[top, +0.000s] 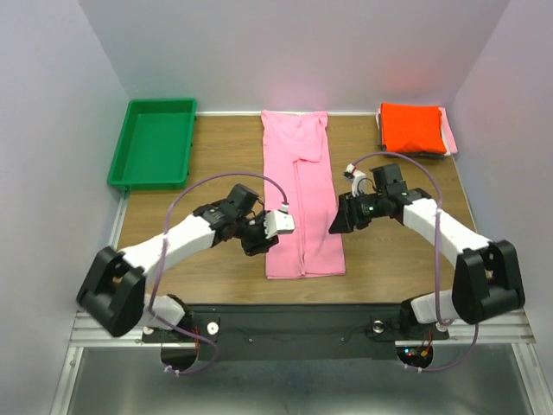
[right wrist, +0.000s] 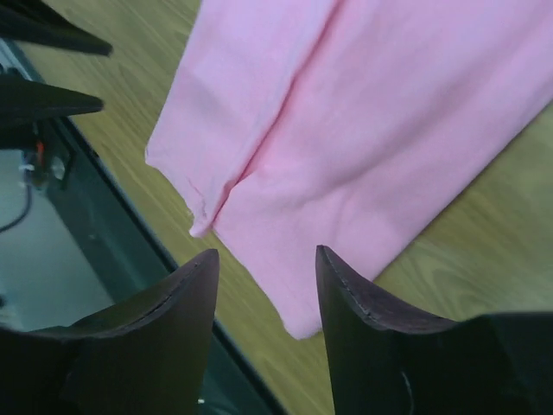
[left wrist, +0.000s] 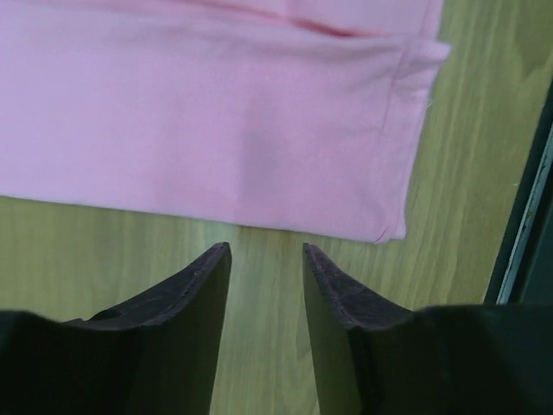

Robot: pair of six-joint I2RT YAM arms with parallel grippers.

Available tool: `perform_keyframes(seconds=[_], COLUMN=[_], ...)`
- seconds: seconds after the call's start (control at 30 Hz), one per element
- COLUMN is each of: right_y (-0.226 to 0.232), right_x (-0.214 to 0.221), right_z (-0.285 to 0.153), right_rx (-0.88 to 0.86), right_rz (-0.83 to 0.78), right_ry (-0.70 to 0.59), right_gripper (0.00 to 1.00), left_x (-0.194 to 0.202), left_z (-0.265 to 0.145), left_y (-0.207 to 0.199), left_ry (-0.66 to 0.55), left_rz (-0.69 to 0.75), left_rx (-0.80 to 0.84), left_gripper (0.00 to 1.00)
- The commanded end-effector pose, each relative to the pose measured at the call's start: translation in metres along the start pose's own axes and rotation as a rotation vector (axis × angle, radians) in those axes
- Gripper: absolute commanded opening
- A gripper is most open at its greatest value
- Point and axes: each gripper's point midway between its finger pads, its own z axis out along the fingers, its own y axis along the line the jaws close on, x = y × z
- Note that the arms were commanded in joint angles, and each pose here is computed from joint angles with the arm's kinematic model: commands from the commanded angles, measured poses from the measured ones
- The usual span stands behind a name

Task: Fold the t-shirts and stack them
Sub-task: Fold the tshirt

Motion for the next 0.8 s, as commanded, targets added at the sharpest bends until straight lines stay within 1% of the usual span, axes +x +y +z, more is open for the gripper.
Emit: perform_keyframes(seconds=[0.0, 0.03, 0.07, 0.1, 0.13, 0.17, 0.2, 0.23, 0.27, 0.33, 0.37, 0.47, 0.5, 0.6, 0.7, 0.77], right_y=[0.001, 0.003, 0.005, 0.009, 0.005, 0.007, 0.001, 0.001, 0.004, 0.008, 0.009, 0.011, 0.010, 0.005, -0.006, -0.011], right_x=[0.001, 0.001, 0.004, 0.004, 0.017, 0.022, 0.038, 0.043, 0.049, 0.051, 0.061, 0.069, 0.078, 0.094, 0.105, 0.105], right_z=[-0.030, -0.035, -0.038, -0.043, -0.040, -0.042, -0.037, -0.036, -0.032, -0.028, -0.021, -0.009, -0.003, 0.007, 0.014, 0.017], right_rx=[0.083, 0.084, 0.085, 0.117, 0.125, 0.152, 0.156, 0.154, 0.139, 0.131, 0.109, 0.092, 0.075, 0.043, 0.047, 0.058], right_rz=[-0.344, -0.400, -0.472, -0.633, -0.692, -0.853, -0.906, -0.969, -1.063, -1.154, -1.207, -1.297, -1.336, -1.390, -1.430, -1.450], right_ry=[0.007, 0.003, 0.010, 0.005, 0.040, 0.058, 0.096, 0.105, 0.123, 0.105, 0.130, 0.147, 0.176, 0.220, 0.259, 0.260], right_gripper=[0.58, 0.60, 0.62, 0.64, 0.66, 0.67, 0.67, 0.68, 0.68, 0.68, 0.69, 0.68, 0.68, 0.67, 0.66, 0.64], left_x=[-0.025, -0.025, -0.017, -0.021, -0.011, -0.012, -0.008, 0.007, 0.010, 0.016, 0.021, 0.026, 0.026, 0.028, 0.031, 0.030], left_z=[-0.032, -0.034, -0.032, -0.038, -0.034, -0.035, -0.033, -0.026, -0.023, -0.017, -0.011, -0.004, -0.002, 0.001, 0.004, 0.006], left_y=[-0.010, -0.012, -0.018, -0.019, -0.027, -0.029, -0.032, -0.038, -0.041, -0.040, -0.044, -0.048, -0.051, -0.057, -0.062, -0.065], left_ry=[-0.140, -0.155, -0.153, -0.181, -0.177, -0.194, -0.195, -0.174, -0.173, -0.166, -0.163, -0.157, -0.157, -0.157, -0.155, -0.158], left_rz=[0.162, 0.184, 0.197, 0.253, 0.271, 0.335, 0.362, 0.375, 0.400, 0.443, 0.453, 0.450, 0.453, 0.457, 0.468, 0.472], left_rx=[-0.035, -0.039, -0.033, -0.053, -0.035, -0.044, -0.042, -0.029, -0.029, -0.044, -0.038, -0.018, -0.008, 0.011, 0.028, 0.036], left_gripper=[0.57, 0.62, 0.65, 0.66, 0.67, 0.68, 0.68, 0.68, 0.68, 0.68, 0.68, 0.67, 0.67, 0.67, 0.67, 0.67])
